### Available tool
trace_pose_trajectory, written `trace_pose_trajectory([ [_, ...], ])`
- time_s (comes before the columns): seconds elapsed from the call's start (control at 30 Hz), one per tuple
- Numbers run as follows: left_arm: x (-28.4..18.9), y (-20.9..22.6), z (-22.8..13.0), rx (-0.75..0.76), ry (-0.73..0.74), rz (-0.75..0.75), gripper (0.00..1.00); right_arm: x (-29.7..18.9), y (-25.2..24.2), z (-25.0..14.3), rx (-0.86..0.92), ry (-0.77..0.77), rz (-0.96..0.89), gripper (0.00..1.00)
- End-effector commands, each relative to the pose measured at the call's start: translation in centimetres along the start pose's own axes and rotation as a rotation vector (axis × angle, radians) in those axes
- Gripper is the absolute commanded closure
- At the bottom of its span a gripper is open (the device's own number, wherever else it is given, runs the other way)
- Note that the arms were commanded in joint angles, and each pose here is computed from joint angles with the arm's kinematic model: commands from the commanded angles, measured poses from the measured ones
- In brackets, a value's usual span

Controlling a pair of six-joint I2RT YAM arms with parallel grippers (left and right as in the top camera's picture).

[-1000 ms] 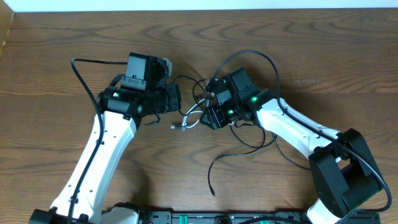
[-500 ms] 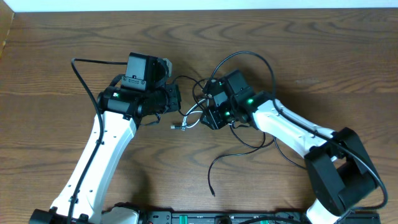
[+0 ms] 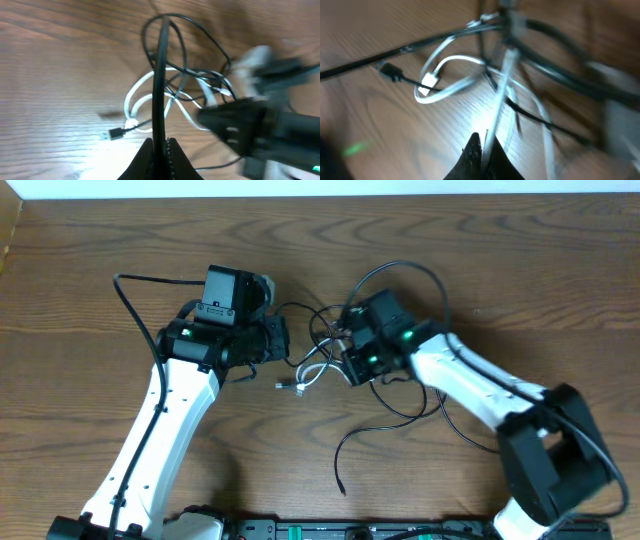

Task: Untangle cables
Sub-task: 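Pull the white cable rightward with the right gripper, left holding black cable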

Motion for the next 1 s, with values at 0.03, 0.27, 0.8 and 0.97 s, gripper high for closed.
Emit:
trace_pose_trajectory([
  [0.03, 0.3, 1.2, 0.6, 0.014, -0.061, 0.112, 0.92, -9.2, -1.7, 3.5, 0.013, -0.169, -0.173, 0.99],
  [0.27, 1.9, 2.0, 0.6, 0.001, -0.016, 0.174, 0.92, -20.6, -6.1, 1.9, 0.17, -0.285, -0.552, 0.99],
  [0.8, 1.5, 6.8, 3.5, -0.148, -0.213, 0.496, 0.93, -32.4, -16.2, -8.1, 0.724, -0.306, -1.16, 0.99],
  [0.97, 0.4, 9.6, 5.1, -0.32, -0.272, 0.511, 0.93, -34.5, -17.8, -11.4, 0.88, -0.323, -1.221, 0.99],
])
Point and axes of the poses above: each gripper's point midway between its finger pads, its own x axis out along the fingers, its own y axis along the line the jaws close on, z = x × y, the point moved 8 cm from there along -x, back along the fingers, and after that the axes turned 15 degrees about -x, right-handed, at the moved point
